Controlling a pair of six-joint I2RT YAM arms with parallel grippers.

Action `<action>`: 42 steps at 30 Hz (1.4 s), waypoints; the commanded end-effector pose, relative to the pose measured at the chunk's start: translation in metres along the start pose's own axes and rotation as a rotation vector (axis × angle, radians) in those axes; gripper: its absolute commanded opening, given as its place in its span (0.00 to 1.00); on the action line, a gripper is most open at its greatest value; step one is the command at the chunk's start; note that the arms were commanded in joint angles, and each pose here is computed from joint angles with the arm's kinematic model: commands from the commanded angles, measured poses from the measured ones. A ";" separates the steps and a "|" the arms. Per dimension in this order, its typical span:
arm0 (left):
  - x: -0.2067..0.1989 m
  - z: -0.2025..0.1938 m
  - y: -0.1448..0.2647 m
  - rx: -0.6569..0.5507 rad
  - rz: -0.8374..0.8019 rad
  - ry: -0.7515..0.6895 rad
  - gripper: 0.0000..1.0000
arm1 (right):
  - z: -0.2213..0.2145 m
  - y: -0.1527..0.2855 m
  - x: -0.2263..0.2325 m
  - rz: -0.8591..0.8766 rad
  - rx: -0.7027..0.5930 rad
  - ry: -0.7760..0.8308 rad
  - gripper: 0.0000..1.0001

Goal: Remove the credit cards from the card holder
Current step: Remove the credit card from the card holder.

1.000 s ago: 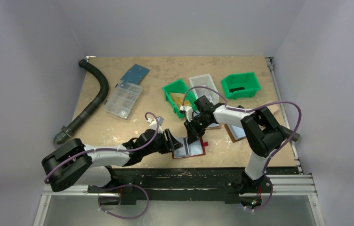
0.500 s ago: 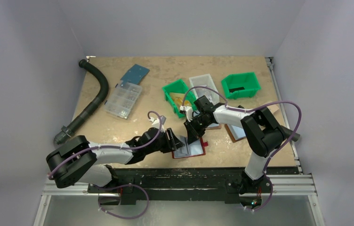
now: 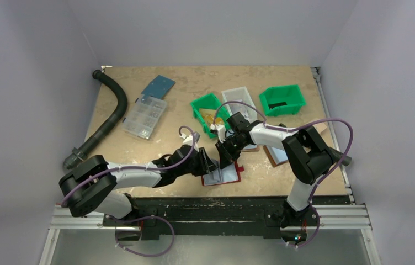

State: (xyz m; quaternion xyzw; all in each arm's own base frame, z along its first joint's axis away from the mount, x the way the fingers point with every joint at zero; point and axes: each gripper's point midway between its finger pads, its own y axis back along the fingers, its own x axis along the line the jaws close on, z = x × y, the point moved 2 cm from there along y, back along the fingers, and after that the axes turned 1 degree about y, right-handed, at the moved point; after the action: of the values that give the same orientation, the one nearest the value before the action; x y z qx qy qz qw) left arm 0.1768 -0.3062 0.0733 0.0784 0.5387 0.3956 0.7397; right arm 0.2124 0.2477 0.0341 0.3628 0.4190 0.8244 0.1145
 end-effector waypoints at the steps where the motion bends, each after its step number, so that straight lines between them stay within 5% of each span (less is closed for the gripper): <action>1: -0.002 0.003 -0.007 -0.005 0.026 -0.043 0.20 | 0.001 -0.008 -0.006 -0.027 0.016 0.021 0.18; 4: 0.005 0.002 -0.008 -0.010 0.044 -0.062 0.00 | 0.003 -0.004 -0.002 -0.010 0.017 0.040 0.19; 11: 0.011 0.009 0.010 -0.106 -0.035 -0.142 0.00 | 0.023 0.026 0.019 0.036 -0.062 0.175 0.36; 23: -0.028 0.028 0.062 -0.369 -0.441 -0.328 0.00 | 0.017 0.077 0.081 0.406 -0.169 0.485 0.62; 30: -0.039 0.030 0.062 -0.385 -0.503 -0.331 0.00 | 0.017 0.076 0.089 0.468 -0.195 0.471 0.59; 36: -0.045 0.031 0.067 -0.408 -0.562 -0.295 0.00 | 0.025 0.061 0.064 0.337 -0.177 0.379 0.45; 42: -0.045 0.030 0.075 -0.426 -0.593 -0.281 0.00 | 0.028 0.059 0.059 0.303 -0.186 0.363 0.44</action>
State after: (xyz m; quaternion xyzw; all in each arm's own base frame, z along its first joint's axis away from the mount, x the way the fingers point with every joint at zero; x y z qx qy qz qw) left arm 0.1639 -0.2745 0.1166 -0.1010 0.3588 0.2962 0.8794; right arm 0.1885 0.2547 0.1226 0.2589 0.2957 0.9163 -0.0767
